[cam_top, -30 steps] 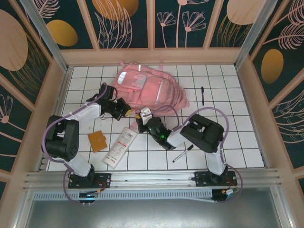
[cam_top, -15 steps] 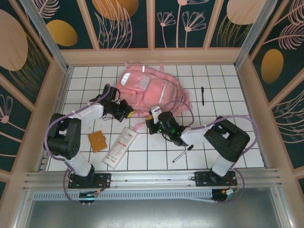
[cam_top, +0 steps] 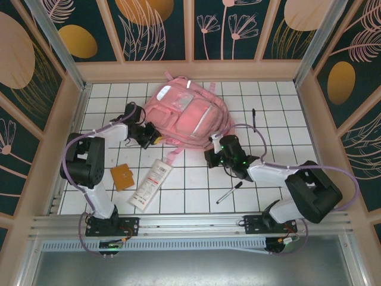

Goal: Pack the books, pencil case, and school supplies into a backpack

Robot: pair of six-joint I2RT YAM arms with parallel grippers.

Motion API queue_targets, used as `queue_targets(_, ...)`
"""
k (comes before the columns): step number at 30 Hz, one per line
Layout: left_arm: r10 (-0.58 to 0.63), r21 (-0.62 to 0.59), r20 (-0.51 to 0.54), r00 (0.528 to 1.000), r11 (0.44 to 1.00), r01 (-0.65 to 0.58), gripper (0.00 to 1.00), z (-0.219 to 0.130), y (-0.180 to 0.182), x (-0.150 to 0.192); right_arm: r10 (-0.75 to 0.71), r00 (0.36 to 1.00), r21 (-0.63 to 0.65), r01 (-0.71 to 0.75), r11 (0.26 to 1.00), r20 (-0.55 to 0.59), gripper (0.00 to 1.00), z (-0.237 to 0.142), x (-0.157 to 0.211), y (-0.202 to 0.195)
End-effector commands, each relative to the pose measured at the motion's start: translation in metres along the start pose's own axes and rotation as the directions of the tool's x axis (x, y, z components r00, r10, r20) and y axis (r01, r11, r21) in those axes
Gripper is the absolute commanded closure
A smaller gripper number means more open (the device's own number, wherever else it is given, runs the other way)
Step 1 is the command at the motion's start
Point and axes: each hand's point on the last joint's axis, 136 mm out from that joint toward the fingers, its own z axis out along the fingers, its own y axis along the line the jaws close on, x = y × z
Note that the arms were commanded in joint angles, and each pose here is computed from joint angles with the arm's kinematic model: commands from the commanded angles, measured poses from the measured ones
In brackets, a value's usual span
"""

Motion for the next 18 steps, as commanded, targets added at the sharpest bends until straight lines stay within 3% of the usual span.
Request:
queue_targets(1,0.12,-0.084,0.068,0.991,0.99,-0.114,1.0,-0.004,0.003,-0.039,-0.04,0.998,0.001,0.04,0.999,-0.058,1.0,-0.01,0.016,-0.009)
queue_targets(7,0.203,-0.202,0.082,0.976,0.962,-0.184,1.0,-0.002,-0.006,-0.095,-0.089,0.993,-0.154,0.076,0.985,-0.074,1.0,-0.003,0.006,0.023)
queue_targets(8,0.217,-0.207,0.097,0.971,0.959,-0.194,0.94,-0.004,-0.011,-0.103,-0.093,0.993,-0.17,0.08,0.982,-0.071,1.0,0.001,0.001,0.028)
queue_targets(10,0.244,-0.21,0.132,0.961,0.954,-0.214,0.72,-0.014,-0.026,-0.116,-0.105,0.993,-0.214,0.092,0.973,-0.049,1.0,0.009,-0.014,0.043)
queue_targets(11,0.251,-0.209,0.142,0.958,0.953,-0.218,0.68,-0.019,-0.032,-0.118,-0.107,0.993,-0.226,0.095,0.969,-0.041,1.0,0.012,-0.02,0.049)
queue_targets(14,0.219,-0.17,0.133,0.967,0.966,-0.195,0.61,-0.035,-0.039,-0.101,-0.102,0.995,-0.273,0.093,0.957,-0.016,1.0,0.022,-0.036,0.069)
queue_targets(18,0.114,-0.118,0.113,0.987,0.988,-0.1,0.51,-0.046,-0.009,-0.051,-0.041,0.999,-0.35,0.044,0.936,0.016,1.0,0.032,-0.051,0.09)
